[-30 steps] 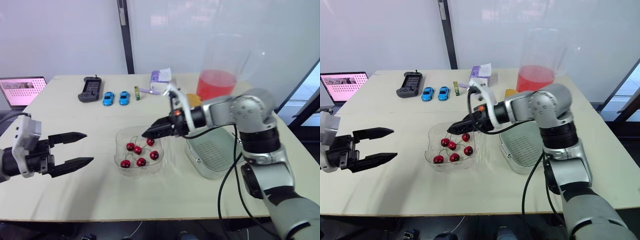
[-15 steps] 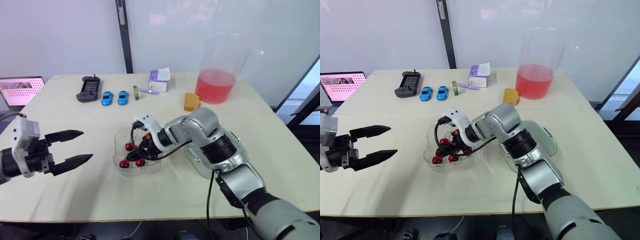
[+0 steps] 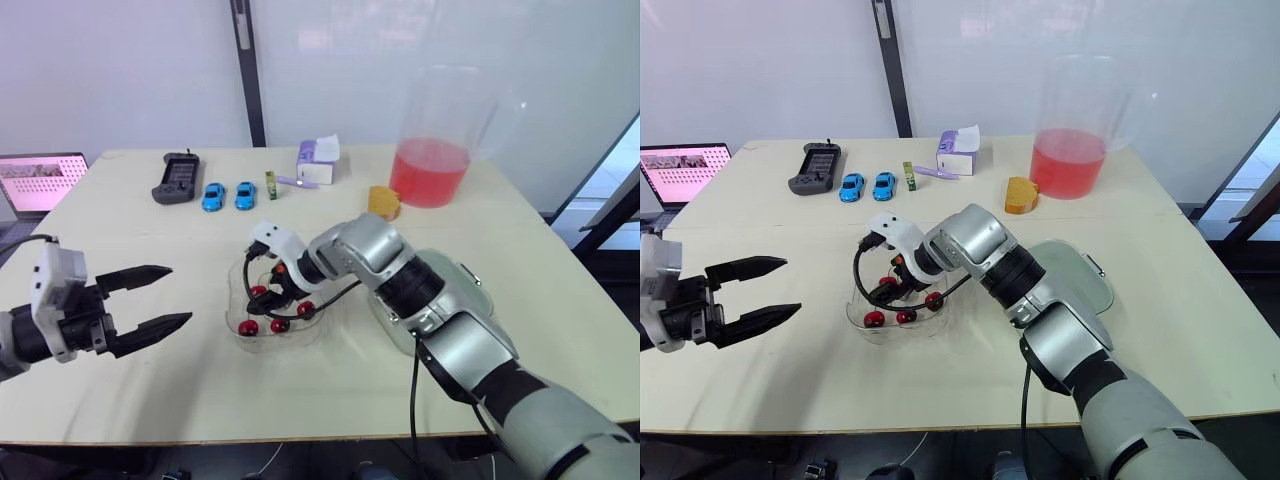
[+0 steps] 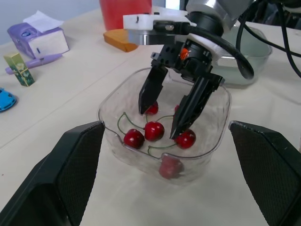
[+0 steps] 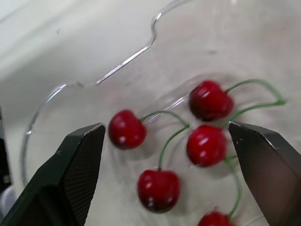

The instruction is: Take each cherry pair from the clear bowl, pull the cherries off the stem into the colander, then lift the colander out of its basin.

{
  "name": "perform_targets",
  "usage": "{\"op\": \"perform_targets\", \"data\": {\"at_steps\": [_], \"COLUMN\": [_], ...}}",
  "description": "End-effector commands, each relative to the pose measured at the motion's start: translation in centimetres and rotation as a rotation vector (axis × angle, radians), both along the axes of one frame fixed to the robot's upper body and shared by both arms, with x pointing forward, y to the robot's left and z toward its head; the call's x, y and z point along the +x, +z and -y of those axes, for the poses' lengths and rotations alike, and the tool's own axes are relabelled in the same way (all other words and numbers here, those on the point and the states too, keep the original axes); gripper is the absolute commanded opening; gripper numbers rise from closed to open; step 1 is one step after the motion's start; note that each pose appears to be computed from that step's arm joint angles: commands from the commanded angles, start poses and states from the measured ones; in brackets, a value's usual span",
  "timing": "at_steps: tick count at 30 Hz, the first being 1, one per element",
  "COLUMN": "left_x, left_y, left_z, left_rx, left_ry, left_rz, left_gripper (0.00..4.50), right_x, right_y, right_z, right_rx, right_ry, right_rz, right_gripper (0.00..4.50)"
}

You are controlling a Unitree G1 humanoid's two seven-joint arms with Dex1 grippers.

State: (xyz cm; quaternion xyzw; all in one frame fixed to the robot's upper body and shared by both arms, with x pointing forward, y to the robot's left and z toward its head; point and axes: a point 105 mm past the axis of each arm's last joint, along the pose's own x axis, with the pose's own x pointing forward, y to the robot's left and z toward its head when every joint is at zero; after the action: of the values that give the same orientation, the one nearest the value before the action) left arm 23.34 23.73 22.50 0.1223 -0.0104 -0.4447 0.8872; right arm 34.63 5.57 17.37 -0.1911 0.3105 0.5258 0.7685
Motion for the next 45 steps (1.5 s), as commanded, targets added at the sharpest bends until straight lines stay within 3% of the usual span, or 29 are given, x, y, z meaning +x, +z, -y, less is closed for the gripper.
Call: {"op": "perform_targets", "data": {"at_steps": [1, 11, 33, 36, 42, 45], "left_x": [-0.6, -0.7, -0.6, -0.6, -0.6, -0.6], "left_y": [0.7, 0.8, 1.1, 1.2, 1.3, 1.3], "left_z": [0.2, 0.3, 0.5, 0.6, 0.6, 0.7], "left_rx": [0.000, 0.002, -0.019, -0.022, -0.028, -0.030], "left_ry": [-0.004, -0.009, -0.014, -0.014, -0.014, -0.015], "left_rz": [0.033, 0.033, 0.032, 0.033, 0.036, 0.037], "left_gripper": [4.46, 4.46, 4.46, 4.50, 4.50, 4.50], "right_x": [0.4, 1.5, 1.4, 1.4, 1.6, 1.9], "right_y": [1.2, 0.5, -2.3, -2.7, -2.9, -2.1], "right_z": [-0.5, 0.0, 0.1, 0.2, 0.3, 0.4], "right_rx": [0.010, -0.015, -0.061, -0.073, -0.079, -0.065], "right_ry": [0.020, -0.009, -0.006, 0.000, 0.001, 0.007], "right_rz": [0.045, 0.072, 0.055, 0.054, 0.064, 0.069], "right_gripper": [4.50, 4.50, 4.50, 3.55, 0.85, 0.78]}}
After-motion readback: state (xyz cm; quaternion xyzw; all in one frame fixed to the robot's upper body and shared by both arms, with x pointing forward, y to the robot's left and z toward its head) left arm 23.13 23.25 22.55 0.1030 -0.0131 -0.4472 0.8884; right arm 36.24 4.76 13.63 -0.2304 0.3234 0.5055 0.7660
